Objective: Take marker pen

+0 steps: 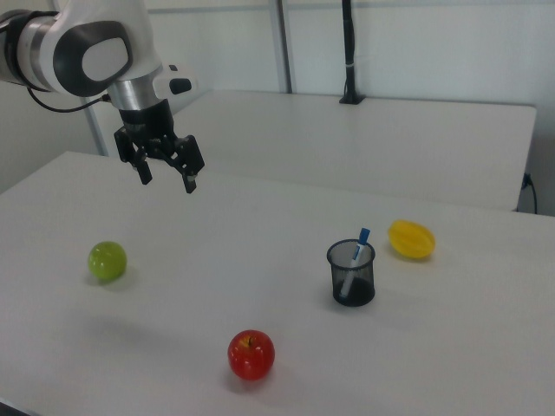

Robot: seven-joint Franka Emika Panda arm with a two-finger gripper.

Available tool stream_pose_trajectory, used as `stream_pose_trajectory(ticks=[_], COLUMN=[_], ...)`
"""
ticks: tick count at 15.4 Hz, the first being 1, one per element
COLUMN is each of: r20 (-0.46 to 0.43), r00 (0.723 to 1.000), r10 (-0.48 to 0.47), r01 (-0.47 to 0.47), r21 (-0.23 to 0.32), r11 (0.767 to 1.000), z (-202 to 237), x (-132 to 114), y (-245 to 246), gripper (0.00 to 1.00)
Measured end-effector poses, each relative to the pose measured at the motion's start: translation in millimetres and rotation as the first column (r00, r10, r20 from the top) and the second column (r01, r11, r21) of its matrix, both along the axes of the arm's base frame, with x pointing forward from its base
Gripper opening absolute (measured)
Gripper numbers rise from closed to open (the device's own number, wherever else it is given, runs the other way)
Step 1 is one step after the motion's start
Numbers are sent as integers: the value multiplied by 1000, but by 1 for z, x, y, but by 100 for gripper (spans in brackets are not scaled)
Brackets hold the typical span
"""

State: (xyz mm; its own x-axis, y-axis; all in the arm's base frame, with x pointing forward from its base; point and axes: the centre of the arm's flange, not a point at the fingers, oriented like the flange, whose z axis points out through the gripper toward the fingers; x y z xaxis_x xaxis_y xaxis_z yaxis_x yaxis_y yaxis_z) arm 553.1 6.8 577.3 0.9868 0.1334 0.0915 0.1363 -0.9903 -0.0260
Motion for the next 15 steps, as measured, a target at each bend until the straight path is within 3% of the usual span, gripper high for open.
stream_pose_trajectory(ticks=[11,15], r20=[7,94], r00=[1000,994], r10=[-5,-53], r01=[5,54], r21=[0,1], r11=[1000,999], z=[3,24], x=[1,8], y=[-3,-30], gripper=[100,100])
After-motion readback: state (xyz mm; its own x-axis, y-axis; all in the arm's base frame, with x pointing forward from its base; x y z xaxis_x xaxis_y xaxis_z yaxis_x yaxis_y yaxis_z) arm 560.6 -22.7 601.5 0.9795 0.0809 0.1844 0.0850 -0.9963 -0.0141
